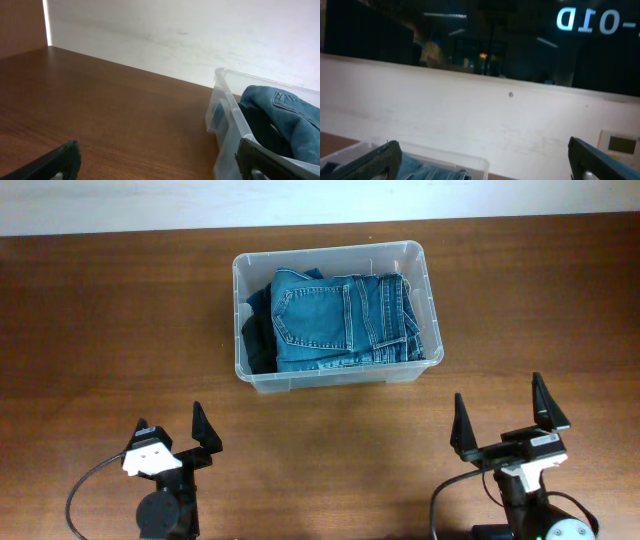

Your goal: Pack container

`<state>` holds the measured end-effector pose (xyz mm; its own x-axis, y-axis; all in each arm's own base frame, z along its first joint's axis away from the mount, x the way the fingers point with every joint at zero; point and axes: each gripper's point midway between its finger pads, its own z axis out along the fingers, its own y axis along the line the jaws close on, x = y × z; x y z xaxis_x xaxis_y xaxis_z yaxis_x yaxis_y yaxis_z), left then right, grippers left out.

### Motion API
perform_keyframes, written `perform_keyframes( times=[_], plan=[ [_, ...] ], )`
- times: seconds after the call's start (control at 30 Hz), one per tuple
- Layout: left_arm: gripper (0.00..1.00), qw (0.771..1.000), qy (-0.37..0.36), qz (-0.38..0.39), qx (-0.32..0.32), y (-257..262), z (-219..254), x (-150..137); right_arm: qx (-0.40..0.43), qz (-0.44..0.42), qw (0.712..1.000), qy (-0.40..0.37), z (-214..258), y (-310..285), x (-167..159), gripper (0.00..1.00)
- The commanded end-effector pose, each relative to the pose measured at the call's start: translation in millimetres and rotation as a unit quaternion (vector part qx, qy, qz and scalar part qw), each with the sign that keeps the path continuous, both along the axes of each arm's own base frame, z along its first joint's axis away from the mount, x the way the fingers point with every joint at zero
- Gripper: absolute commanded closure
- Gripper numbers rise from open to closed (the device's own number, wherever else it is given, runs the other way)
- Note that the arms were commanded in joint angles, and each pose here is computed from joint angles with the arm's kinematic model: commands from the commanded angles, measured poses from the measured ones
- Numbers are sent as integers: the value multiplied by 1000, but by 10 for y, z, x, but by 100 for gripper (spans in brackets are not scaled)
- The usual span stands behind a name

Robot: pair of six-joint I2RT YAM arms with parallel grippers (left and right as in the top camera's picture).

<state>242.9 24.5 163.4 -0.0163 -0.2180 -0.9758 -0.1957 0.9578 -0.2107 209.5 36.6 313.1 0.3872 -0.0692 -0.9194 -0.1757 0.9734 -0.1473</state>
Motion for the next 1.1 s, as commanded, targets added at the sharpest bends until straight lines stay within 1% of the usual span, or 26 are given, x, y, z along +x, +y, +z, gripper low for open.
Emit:
perform_keyframes(
  times=[0.0,0.1,0.6,0.8,1.07],
  plan=[
    [1,1000,-1,2,6,12,-8,-2,3,-2,1000,1,-126,-6,43,2],
    [0,1000,-1,2,6,12,-8,-2,4,-3,1000,2,-213,-12,79,2],
    [1,1000,-1,2,6,12,-8,-2,14,-31,998,56,-727,-114,264,2],
    [1,1000,-1,2,6,13,-8,-2,20,-50,996,67,-774,-179,285,2],
    [1,1000,-1,2,6,12,-8,-2,19,-56,992,116,-1011,-199,335,2]
  ],
)
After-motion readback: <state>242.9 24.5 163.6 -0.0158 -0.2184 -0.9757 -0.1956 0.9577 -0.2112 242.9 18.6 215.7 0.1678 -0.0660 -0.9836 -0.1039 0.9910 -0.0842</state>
